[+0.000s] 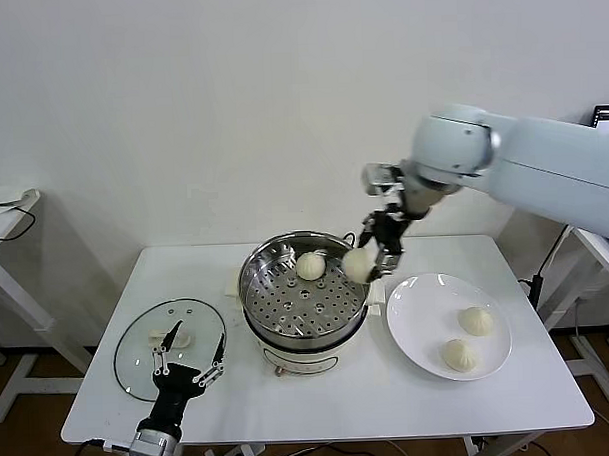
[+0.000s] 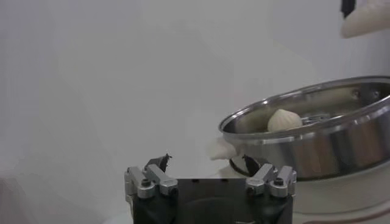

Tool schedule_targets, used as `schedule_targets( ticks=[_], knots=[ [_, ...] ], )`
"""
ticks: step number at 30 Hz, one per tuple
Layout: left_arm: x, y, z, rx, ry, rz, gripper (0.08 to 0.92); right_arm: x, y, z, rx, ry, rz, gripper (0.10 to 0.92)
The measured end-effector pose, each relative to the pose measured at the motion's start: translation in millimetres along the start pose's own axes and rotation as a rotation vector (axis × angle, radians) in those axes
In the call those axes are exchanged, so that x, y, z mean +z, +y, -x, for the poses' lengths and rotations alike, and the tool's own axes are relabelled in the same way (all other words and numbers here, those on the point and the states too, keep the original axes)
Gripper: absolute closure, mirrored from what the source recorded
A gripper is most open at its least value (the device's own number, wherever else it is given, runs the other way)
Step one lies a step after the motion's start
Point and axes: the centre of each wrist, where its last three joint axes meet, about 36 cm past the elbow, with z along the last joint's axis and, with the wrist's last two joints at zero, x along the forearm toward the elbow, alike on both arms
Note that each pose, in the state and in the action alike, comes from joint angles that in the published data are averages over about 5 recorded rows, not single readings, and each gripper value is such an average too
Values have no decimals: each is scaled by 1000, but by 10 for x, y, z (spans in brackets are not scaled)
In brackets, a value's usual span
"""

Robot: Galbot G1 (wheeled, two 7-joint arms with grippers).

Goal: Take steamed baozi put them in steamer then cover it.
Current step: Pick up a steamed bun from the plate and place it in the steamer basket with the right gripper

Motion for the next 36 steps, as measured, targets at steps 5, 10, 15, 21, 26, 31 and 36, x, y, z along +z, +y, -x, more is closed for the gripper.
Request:
schedule_targets(
  ticks=[5, 10, 15, 21, 26, 31, 36],
  knots=[
    [20, 17, 5, -4, 3, 3, 177, -381, -147, 195, -16, 4, -35, 328],
    [50, 30, -3, -6, 9, 5, 177, -693, -305, 451, -31, 9, -58, 328],
    [80, 42, -7, -7, 15, 7, 177, -920, -461, 777, -47, 15, -68, 327],
    [97, 49, 11, -7, 15, 8, 177, -1088, -588, 1197, -70, 24, -69, 327],
    [112, 50, 25, -5, 17, 8, 177, -1170, -663, 1476, -79, 31, -64, 327],
    [125, 49, 34, -3, 18, 8, 177, -1228, -718, 1685, -82, 36, -53, 327],
    [132, 49, 34, -3, 17, 8, 177, -1274, -763, 1800, -76, 39, -46, 322]
  ],
)
